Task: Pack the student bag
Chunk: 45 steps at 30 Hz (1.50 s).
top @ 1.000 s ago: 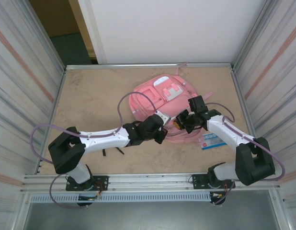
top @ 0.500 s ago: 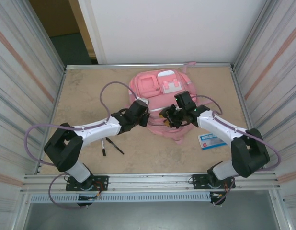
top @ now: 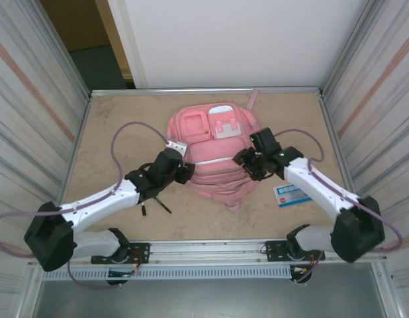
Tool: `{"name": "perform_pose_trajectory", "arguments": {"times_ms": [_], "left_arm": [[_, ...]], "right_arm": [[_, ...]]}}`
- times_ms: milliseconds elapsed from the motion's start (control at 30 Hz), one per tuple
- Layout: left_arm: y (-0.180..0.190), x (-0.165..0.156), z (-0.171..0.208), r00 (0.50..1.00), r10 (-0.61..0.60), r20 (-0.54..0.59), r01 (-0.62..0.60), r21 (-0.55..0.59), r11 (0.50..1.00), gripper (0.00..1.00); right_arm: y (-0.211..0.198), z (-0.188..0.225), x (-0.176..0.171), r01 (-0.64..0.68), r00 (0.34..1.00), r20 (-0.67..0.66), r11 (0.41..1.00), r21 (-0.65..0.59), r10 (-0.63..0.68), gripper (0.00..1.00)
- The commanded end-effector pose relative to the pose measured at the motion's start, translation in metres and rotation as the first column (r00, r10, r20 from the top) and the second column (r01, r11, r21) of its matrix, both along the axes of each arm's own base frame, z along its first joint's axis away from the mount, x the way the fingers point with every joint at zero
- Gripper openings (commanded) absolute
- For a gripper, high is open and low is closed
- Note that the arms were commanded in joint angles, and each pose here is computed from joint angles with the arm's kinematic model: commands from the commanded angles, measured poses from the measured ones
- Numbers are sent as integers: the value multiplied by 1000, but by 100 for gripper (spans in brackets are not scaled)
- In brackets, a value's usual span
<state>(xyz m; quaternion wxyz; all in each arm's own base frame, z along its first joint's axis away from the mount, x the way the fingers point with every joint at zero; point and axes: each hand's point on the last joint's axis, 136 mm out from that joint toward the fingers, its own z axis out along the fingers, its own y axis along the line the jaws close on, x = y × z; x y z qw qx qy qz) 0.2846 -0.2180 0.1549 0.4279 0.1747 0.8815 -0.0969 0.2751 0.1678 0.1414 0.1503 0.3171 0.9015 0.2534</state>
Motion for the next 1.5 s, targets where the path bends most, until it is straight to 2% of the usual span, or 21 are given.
{"name": "perform_pose_trajectory", "arguments": {"times_ms": [0, 33, 67, 133, 233, 267, 300, 333, 367, 400, 567, 667, 733, 800, 900, 1033, 1167, 1333, 1433, 1467], "left_arm": [[4, -3, 10, 997, -75, 32, 73, 61, 995, 83], [-2, -5, 16, 994, -101, 33, 99, 47, 994, 98], [-8, -6, 18, 991, -129, 27, 128, 29, 991, 99], [-13, -7, 20, 994, -111, -9, 111, -16, 994, 99], [-30, -18, 21, 980, -178, -91, 172, -73, 982, 99], [-34, -21, 20, 978, -183, -102, 175, -80, 981, 99], [-39, -27, 20, 975, -198, -104, 189, -86, 978, 99], [-46, -33, 23, 970, -224, -96, 215, -90, 972, 99], [-52, -39, 25, 966, -244, -87, 236, -93, 967, 99], [-61, -46, 26, 962, -262, -81, 254, -96, 962, 99], [-110, -86, 21, 917, -391, -76, 380, -124, 917, 99], [-132, -100, 17, 896, -439, -66, 429, -130, 894, 99], [-141, -105, 14, 888, -454, -69, 442, -140, 886, 99], [-147, -106, 15, 885, -458, -83, 441, -162, 883, 99], [-157, -112, 17, 864, -492, -102, 469, -189, 863, 98], [-159, -115, 14, 851, -511, -123, 486, -187, 854, 97], [-161, -119, 10, 829, -552, -89, 532, -175, 828, 97], [-171, -122, -5, 787, -612, -78, 600, -138, 788, 96], [-185, -121, -16, 766, -635, -99, 624, -117, 772, 93], [-192, -121, -20, 760, -642, -102, 632, -118, 766, 89]], "right_arm": [[-79, -15, -31, 119, 992, -16, 962, -246, -127, 58], [-100, -19, -40, 173, 982, -21, 947, -272, -185, 59], [-123, -25, -50, 248, 963, -29, 920, -302, -269, 59], [-159, -35, -67, 359, 921, -22, 870, -337, -389, 58], [-192, -51, -83, 464, 868, -16, 823, -327, -496, 56], [-195, -56, -82, 469, 868, -10, 828, -308, -496, 53], [-195, -60, -77, 461, 878, -3, 849, -257, -478, 44], [-192, -65, -69, 438, 895, 11, 875, -206, -445, 28], [-188, -66, -62, 409, 911, 22, 898, -162, -411, 18], [-186, -70, -60, 389, 920, 7, 911, -135, -392, 15], [-181, -104, -62, 361, 915, -148, 925, -121, -377, 20], [-169, -121, -60, 314, 924, -210, 947, -67, -321, 19], [-160, -128, -56, 225, 945, -220, 969, -102, -242, 18], [-153, -135, -63, 137, 942, -279, 972, -189, -187, 16], [-132, -138, -73, 29, 931, -349, 976, -214, -104, 11], [-102, -137, -92, 2, 916, -398, 992, -128, -53, 11], [-71, -145, -121, -44, 919, -395, 992, -114, -5, 11], [-56, -134, -148, -154, 910, -404, 979, -134, 88, 19], [-54, -111, -149, -244, 915, -356, 963, -117, 188, 35], [-54, -103, -148, -270, 914, -341, 957, -111, 219, 39]]}}
